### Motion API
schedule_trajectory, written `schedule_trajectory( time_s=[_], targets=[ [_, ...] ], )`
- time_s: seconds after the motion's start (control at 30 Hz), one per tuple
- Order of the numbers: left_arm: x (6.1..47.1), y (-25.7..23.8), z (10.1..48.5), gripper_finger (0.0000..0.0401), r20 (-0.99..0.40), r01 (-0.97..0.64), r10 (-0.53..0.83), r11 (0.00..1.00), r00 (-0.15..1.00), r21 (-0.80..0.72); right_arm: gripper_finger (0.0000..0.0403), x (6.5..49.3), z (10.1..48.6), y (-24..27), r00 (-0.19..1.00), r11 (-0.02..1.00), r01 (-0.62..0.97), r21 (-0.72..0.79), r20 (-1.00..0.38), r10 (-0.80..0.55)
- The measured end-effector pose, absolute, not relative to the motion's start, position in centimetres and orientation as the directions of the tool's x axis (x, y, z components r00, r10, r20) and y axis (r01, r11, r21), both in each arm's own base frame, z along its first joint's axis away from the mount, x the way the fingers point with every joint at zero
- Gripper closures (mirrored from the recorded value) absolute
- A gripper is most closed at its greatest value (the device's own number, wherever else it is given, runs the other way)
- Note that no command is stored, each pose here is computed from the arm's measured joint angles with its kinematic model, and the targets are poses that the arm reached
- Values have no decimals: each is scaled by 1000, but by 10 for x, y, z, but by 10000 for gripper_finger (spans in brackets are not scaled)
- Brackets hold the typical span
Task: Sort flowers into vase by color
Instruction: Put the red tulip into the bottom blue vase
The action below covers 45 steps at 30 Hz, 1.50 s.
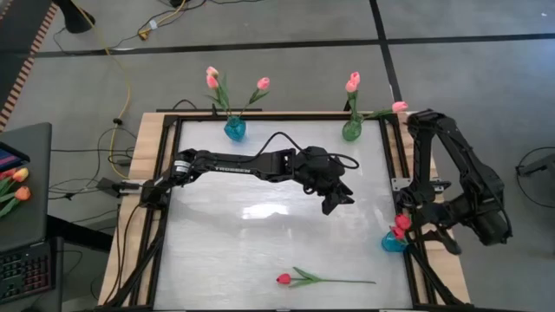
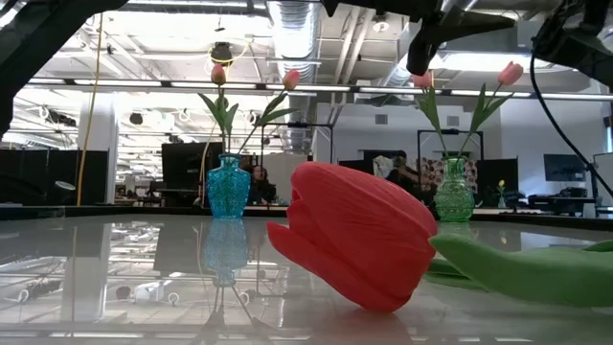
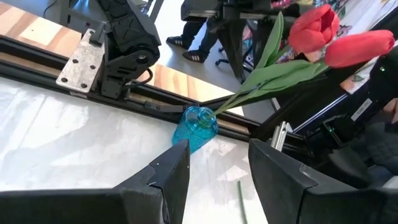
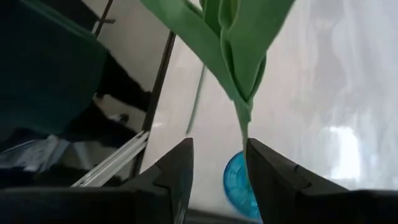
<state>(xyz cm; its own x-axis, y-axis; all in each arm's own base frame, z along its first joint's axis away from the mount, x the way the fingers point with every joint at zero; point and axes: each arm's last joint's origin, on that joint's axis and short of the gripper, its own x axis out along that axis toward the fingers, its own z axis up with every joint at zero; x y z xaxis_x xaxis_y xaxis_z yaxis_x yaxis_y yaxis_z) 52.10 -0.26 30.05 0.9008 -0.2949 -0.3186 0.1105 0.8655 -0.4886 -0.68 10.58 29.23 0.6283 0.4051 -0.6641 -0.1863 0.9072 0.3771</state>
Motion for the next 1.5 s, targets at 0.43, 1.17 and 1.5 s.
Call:
schedule_trajectory(
  time_s=[0.43, 1.17, 1.5],
  targets=[
    [518, -22, 295, 250, -370, 184, -350, 891, 861, -416, 248, -5, 306, 92, 535, 794, -156, 588, -625, 568],
    [493, -172, 245, 250, -557, 113, -209, 973, 804, -202, 251, -12, 299, 115, 475, 795, -62, 603, -683, 555],
    [495, -212, 205, 250, -545, 85, -174, 979, 820, -184, 251, -13, 296, 125, 489, 790, 19, 613, -695, 527]
  ],
)
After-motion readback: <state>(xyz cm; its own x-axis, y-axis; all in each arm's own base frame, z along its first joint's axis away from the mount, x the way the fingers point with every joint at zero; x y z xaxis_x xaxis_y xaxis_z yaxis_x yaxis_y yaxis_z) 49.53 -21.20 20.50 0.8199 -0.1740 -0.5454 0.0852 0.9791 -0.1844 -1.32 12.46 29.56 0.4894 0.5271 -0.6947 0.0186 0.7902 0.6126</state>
